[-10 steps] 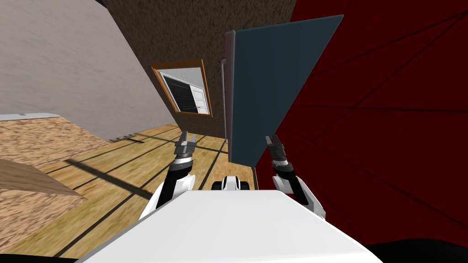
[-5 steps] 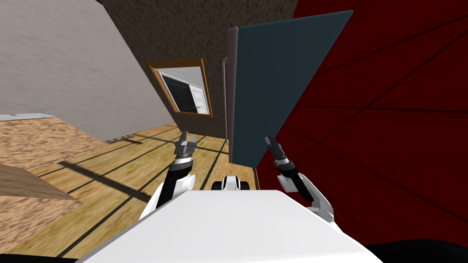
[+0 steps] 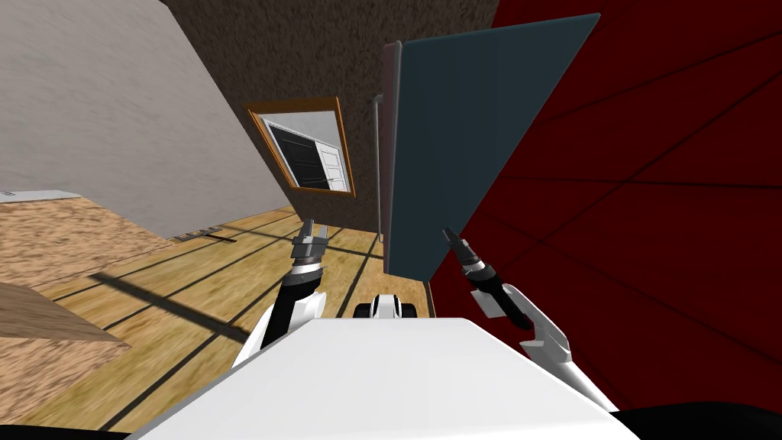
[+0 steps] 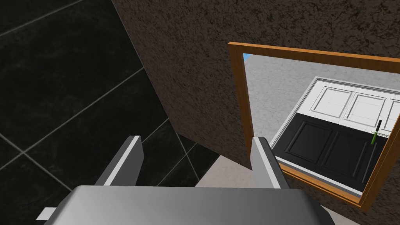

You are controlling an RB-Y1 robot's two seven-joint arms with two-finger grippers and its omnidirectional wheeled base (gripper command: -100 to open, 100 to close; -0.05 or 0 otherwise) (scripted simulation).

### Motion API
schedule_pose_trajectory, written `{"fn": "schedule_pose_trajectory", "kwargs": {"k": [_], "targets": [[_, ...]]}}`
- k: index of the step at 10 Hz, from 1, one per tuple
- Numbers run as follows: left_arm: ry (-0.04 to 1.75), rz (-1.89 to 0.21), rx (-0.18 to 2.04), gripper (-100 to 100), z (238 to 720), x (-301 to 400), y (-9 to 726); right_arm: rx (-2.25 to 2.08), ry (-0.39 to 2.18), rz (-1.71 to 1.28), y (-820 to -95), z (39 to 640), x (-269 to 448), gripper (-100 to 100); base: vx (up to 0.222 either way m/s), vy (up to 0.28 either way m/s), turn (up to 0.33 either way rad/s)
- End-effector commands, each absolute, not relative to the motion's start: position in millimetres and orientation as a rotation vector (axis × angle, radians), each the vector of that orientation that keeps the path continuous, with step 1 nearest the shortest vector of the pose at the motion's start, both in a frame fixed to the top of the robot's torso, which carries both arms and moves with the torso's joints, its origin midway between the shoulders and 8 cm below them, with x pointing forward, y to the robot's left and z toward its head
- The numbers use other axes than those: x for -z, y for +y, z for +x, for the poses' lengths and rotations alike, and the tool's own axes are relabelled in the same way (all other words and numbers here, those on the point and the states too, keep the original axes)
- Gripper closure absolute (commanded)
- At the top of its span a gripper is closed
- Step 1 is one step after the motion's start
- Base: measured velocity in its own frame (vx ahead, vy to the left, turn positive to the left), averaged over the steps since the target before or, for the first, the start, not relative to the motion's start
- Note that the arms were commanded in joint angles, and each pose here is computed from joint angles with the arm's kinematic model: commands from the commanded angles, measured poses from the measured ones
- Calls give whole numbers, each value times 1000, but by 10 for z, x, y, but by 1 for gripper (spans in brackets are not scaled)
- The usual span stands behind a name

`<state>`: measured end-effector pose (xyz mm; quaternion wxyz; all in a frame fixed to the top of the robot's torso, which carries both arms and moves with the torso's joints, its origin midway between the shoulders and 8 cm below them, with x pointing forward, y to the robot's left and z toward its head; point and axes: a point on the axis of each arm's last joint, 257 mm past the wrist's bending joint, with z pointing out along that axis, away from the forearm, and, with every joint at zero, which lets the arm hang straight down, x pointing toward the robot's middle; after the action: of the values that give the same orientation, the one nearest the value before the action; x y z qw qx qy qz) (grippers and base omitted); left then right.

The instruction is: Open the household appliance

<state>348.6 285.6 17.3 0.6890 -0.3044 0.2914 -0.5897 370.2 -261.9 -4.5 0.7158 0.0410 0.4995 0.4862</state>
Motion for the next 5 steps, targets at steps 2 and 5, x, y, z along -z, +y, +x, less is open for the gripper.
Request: {"fn": "schedule_pose_trajectory", "kwargs": {"k": [2,5], "targets": [[652,-681,1319,0,3487,-173,2856,-1013,1185,8,-2674,3781,106,-100,26,46,-20],[652,-681,1319,0,3487,-173,2856,-955,1243,-59,-2741,3854,144,-100,30,41,-13]]}}
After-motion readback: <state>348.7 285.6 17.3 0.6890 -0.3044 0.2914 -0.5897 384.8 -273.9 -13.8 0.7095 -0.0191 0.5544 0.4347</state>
